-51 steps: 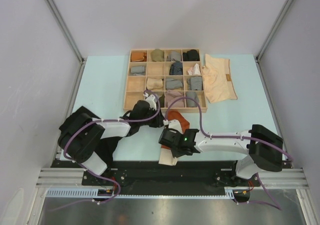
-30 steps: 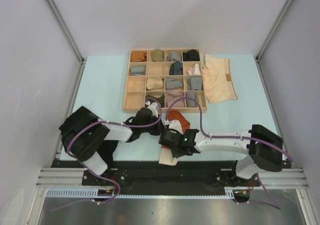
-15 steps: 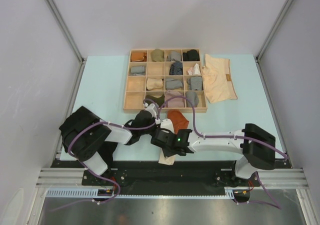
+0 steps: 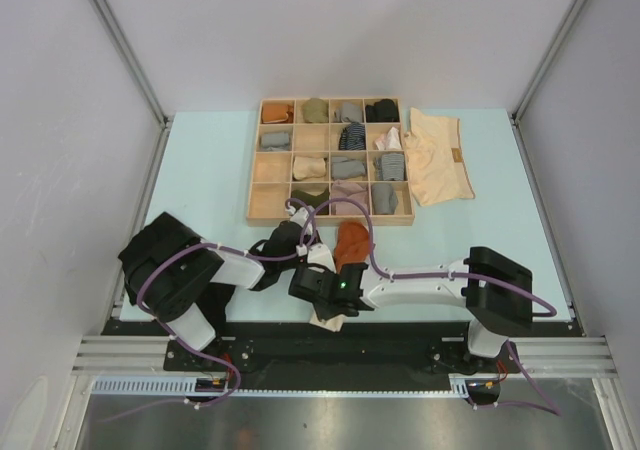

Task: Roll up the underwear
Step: Fold the underwear at the center of the board.

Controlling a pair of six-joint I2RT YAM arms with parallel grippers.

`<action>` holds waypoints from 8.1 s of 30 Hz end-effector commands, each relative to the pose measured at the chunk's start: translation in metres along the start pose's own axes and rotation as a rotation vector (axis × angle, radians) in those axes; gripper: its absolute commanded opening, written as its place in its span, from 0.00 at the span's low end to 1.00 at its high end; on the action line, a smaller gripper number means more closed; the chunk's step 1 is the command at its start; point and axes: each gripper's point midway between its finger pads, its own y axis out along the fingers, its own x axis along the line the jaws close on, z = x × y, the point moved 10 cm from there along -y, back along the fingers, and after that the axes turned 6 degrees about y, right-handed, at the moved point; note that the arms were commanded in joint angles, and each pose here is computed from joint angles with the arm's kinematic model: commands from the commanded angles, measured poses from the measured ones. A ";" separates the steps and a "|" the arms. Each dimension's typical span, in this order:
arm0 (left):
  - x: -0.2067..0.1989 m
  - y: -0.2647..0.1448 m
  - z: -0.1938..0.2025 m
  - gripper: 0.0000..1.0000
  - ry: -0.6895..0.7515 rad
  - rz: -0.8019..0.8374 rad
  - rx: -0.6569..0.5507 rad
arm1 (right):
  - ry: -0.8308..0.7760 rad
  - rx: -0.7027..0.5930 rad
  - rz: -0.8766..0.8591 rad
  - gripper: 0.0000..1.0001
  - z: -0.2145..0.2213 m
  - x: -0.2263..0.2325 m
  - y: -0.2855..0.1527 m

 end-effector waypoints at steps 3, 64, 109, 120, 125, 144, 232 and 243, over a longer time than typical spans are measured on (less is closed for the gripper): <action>0.005 0.000 0.014 0.00 0.015 -0.033 0.038 | -0.024 -0.040 -0.109 0.00 -0.009 0.028 -0.004; -0.042 0.004 -0.023 0.50 0.187 -0.034 0.002 | 0.465 -0.183 -0.068 0.67 -0.024 -0.145 -0.026; -0.051 0.022 -0.002 0.00 0.139 -0.022 0.061 | 0.477 -0.172 -0.028 0.66 -0.013 -0.156 -0.023; -0.062 -0.002 -0.015 0.00 0.149 0.015 -0.026 | 0.476 -0.179 -0.035 0.66 -0.015 -0.155 -0.025; -0.057 -0.010 -0.018 0.00 0.148 -0.001 -0.040 | 0.474 -0.186 -0.040 0.66 -0.018 -0.154 -0.026; -0.026 -0.016 -0.021 0.00 0.140 -0.081 -0.046 | 0.457 -0.164 -0.049 0.67 -0.020 -0.148 -0.020; -0.008 -0.105 0.080 0.67 -0.353 -0.004 0.059 | 0.374 -0.259 -0.059 0.00 -0.090 -0.130 0.074; -0.014 -0.101 0.091 0.69 -0.359 -0.022 0.106 | 0.371 -0.260 -0.067 0.00 -0.082 -0.125 0.067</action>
